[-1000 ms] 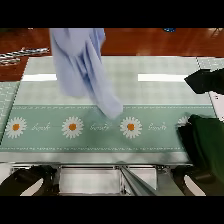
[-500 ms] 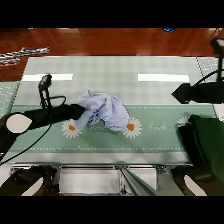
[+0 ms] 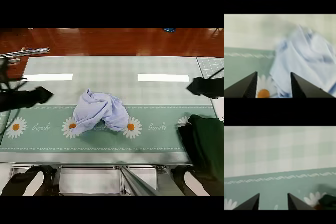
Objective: Fold the shirts.
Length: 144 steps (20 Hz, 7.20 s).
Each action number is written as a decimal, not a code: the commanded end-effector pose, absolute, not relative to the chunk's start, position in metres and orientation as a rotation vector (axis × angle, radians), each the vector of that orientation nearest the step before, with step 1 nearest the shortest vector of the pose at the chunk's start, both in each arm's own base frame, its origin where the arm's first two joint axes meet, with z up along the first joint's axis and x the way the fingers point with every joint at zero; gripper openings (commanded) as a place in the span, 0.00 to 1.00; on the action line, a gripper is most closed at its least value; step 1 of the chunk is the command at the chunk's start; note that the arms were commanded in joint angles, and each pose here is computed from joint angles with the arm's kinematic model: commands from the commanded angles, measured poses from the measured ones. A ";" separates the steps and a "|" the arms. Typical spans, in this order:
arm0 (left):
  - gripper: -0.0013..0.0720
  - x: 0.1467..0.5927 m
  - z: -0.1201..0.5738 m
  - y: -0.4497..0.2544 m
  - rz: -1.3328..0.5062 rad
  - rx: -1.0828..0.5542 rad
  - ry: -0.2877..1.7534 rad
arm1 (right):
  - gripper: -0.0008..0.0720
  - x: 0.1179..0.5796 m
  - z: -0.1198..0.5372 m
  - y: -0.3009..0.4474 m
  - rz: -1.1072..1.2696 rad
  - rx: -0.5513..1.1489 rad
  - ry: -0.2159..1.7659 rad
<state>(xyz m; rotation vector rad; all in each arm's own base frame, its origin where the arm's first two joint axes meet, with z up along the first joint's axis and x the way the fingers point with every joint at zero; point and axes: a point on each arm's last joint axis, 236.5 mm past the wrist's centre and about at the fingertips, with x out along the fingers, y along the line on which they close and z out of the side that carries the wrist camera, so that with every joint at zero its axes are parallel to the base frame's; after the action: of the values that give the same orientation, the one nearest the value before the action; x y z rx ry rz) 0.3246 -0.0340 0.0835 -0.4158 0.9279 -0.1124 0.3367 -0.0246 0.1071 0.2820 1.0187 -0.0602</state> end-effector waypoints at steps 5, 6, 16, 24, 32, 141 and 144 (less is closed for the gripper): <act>0.71 0.227 -0.009 -0.094 -0.480 -0.658 1.327 | 0.57 0.295 0.008 -0.015 0.027 0.696 1.131; 0.71 0.213 -0.024 -0.106 -0.539 -0.636 1.359 | 0.57 0.287 -0.005 -0.001 0.068 0.724 1.159; 0.71 0.225 -0.074 -0.144 -0.625 -0.348 1.306 | 0.57 0.267 -0.025 0.071 0.240 0.647 1.278; 0.71 0.248 -0.099 -0.164 -0.564 -0.410 1.294 | 0.57 0.274 -0.024 0.100 0.251 0.638 1.265; 0.27 0.278 -0.084 -0.189 -0.607 -0.432 1.289 | 0.57 0.272 -0.025 0.108 0.252 0.651 1.280; 0.05 0.265 -0.116 -0.095 -0.241 -0.721 1.644 | 0.57 0.261 -0.060 -0.011 0.079 0.760 1.374; 0.05 0.265 -0.116 -0.095 -0.240 -0.721 1.644 | 0.57 0.245 -0.076 0.001 0.066 0.820 1.417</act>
<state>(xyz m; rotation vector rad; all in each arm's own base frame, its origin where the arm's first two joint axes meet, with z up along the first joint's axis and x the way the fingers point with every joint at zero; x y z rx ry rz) 0.2645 -0.0948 -0.1147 -0.7350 1.6488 -0.2405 0.2602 -0.0073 -0.0626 0.7828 1.3688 0.0805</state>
